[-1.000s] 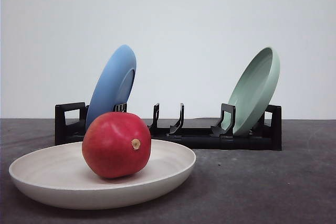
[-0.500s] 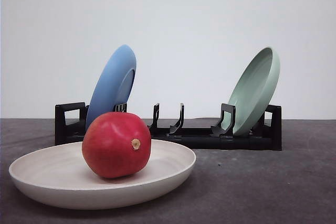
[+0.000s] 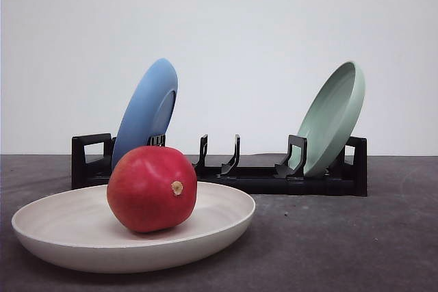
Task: Place pomegranate in white plate
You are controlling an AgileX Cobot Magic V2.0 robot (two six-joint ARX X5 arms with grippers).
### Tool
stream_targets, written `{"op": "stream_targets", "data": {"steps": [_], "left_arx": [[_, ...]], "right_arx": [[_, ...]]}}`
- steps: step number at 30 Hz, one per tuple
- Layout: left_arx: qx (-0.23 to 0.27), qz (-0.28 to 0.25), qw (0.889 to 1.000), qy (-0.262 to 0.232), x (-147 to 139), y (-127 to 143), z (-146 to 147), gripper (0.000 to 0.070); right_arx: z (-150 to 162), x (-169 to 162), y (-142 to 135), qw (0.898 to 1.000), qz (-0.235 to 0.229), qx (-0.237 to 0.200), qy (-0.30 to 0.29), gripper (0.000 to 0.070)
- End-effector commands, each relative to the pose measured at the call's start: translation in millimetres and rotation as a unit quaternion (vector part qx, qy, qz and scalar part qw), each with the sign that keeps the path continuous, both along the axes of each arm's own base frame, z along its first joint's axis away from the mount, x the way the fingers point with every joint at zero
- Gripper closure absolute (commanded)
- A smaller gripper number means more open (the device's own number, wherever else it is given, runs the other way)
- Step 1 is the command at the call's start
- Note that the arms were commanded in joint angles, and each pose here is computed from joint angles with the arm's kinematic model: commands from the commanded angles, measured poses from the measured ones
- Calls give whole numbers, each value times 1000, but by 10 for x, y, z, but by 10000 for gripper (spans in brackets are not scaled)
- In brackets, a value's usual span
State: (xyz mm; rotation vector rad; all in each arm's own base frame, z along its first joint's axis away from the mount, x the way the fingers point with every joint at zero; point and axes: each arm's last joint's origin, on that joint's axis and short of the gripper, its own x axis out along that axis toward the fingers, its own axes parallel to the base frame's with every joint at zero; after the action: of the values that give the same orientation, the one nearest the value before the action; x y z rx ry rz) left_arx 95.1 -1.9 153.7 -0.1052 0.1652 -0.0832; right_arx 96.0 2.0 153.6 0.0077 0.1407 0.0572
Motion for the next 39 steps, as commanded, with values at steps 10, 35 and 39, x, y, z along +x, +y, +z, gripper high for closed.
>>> {"op": "stream_targets", "data": {"steps": [10,35,39], "left_arx": [[5,1,1000,4,5,2,-36,685],[5,1,1000,4,5,2,-36,684],[5,1,1000,4,5,2,-36,685]], "right_arx": [[-5,4,-1,1000,-2,5,-2,684],[-5,4,-1,1000,-2,5,-2,684],[-5,4,-1,1000,-2,5,-3,684]]}}
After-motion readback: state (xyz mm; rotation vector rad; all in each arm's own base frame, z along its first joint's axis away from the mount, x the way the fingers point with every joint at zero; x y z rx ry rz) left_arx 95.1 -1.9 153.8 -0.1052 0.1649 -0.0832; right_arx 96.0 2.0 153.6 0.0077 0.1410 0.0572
